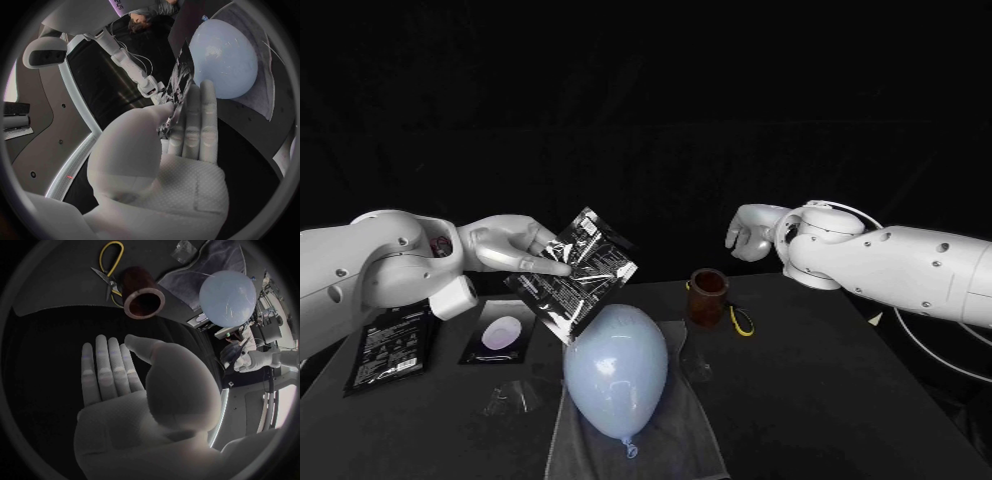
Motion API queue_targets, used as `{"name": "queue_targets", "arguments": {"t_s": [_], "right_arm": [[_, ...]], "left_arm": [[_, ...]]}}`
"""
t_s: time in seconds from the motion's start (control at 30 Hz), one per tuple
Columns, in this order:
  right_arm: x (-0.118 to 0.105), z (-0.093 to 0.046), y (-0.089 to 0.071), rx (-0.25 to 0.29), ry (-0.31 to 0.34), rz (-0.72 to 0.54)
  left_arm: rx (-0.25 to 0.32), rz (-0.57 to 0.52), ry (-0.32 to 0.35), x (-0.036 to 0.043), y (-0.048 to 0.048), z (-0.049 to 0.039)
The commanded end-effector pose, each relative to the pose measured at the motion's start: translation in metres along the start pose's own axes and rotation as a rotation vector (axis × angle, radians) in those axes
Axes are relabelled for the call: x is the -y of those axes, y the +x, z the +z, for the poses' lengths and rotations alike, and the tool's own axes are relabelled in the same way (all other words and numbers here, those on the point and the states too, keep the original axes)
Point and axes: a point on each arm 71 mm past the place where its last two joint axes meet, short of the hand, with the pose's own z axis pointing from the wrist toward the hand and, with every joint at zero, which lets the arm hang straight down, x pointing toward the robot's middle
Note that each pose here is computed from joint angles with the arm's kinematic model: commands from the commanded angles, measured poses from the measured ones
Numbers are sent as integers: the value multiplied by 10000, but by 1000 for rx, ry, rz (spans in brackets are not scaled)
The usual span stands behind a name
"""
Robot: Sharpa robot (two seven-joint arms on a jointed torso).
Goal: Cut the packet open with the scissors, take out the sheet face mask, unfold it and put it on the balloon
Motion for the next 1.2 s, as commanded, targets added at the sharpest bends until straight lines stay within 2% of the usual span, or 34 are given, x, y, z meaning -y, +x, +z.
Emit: {"name": "queue_targets", "arguments": {"t_s": [0.03,0.23,0.27,0.37,0.43,0.53,0.73,0.9,1.2], "right_arm": [[-117,-47,-123,165,-131,115],[-341,-166,-177,246,-275,240],[-419,-202,-191,264,-314,279],[-553,-246,-222,278,-374,353],[-647,-260,-248,270,-407,410],[-750,-257,-265,238,-438,485],[-1001,-213,-244,116,-501,681],[-1151,-196,-200,39,-546,742],[-1332,-187,-106,-43,-597,753]], "left_arm": [[14,-6,28,31,-6,17],[26,-6,31,28,-4,35],[26,-6,31,26,0,39],[21,-5,30,24,17,57],[15,-4,29,22,33,74],[7,-3,27,17,54,98],[-10,1,23,12,91,130],[-17,3,23,14,109,135],[-32,6,24,27,142,150]]}}
